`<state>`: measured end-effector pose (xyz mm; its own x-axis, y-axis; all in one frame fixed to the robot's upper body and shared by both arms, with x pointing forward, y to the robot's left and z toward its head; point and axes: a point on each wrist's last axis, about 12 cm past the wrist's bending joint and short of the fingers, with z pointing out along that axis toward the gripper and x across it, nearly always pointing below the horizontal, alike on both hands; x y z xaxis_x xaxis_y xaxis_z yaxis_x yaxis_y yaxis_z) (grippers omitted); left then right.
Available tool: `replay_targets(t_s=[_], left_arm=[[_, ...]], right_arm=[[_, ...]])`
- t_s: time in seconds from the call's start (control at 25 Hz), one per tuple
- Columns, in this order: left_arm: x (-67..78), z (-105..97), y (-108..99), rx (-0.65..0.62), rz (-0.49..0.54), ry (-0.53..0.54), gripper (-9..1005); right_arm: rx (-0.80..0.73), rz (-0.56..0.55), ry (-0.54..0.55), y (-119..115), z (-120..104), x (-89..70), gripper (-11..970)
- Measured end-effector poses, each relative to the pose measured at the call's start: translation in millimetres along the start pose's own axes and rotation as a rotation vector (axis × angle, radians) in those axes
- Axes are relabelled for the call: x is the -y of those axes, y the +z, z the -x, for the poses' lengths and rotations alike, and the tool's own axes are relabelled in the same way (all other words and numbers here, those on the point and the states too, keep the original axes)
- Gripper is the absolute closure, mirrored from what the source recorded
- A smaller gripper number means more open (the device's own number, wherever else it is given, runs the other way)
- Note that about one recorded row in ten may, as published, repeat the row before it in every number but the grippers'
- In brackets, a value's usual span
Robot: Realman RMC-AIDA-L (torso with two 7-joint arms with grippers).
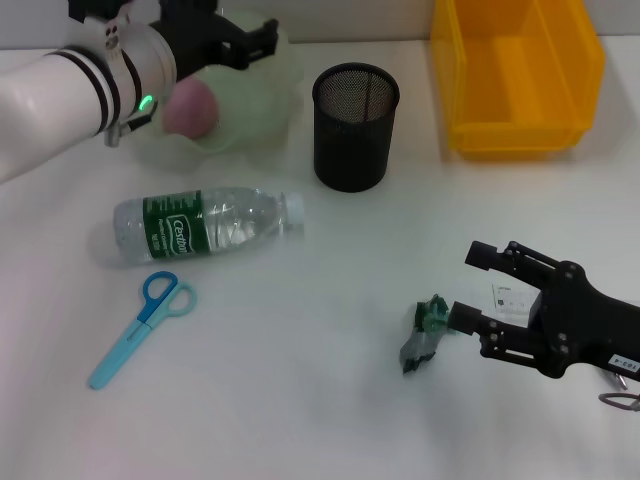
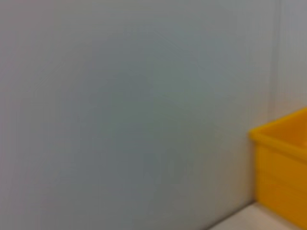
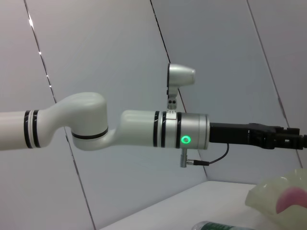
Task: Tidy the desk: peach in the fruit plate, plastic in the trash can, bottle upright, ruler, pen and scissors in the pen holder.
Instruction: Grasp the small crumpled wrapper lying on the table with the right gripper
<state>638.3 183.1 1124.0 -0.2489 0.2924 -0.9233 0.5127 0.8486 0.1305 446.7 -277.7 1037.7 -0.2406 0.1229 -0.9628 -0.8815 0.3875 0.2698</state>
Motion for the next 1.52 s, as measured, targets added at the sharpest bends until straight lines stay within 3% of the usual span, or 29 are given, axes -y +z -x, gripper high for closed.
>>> replay_targets(t_s=[0.28,0.32,0.4,0.6,0.64,0.72,0.84,1.08,1.12,1.32,1.52], left_arm=[[10.1,10.1,-23.5,0.051,-0.148,-0.056,192],[6.4,15.2,-33.7,0.072,-0.226,-0.101,192],[4.4,16.7,-37.6,0.082,-0.261,-0.120,193],[-9.0,13.0,-63.5,0.210,-0.478,-0.209,194],[-9.0,13.0,-63.5,0.210,-0.478,-0.209,194],[-12.4,-6.3,-85.3,0.318,-0.617,-0.216,195],[-7.3,-18.6,-96.0,0.355,-0.695,-0.194,196],[17.4,-58.9,-123.9,0.383,-0.878,0.004,197],[22.3,-71.1,-130.0,0.381,-0.893,0.022,198],[25.1,-88.2,-136.1,0.372,-0.877,-0.035,199],[25.8,-90.4,-136.8,0.373,-0.876,-0.039,200]], right_arm=[[0.035,0.002,0.013,-5.0,3.2,-2.3,131],[0.042,-0.003,0.015,-8.0,4.0,-2.7,131],[0.044,-0.006,0.015,-9.1,4.2,-2.8,131],[0.045,-0.010,0.017,-11.0,3.9,-3.3,131],[0.044,-0.010,0.017,-11.4,3.9,-3.3,131],[0.043,-0.014,0.019,-14.2,3.4,-4.1,131],[0.045,-0.017,0.022,-16.7,2.7,-5.4,131],[0.052,-0.011,0.027,-23.9,4.4,-7.5,131],[0.054,-0.006,0.035,-25.1,4.7,-8.2,131],[0.053,-0.008,0.041,-27.0,3.8,-9.5,131],[0.057,-0.001,0.048,-29.0,4.4,-11.2,131]])
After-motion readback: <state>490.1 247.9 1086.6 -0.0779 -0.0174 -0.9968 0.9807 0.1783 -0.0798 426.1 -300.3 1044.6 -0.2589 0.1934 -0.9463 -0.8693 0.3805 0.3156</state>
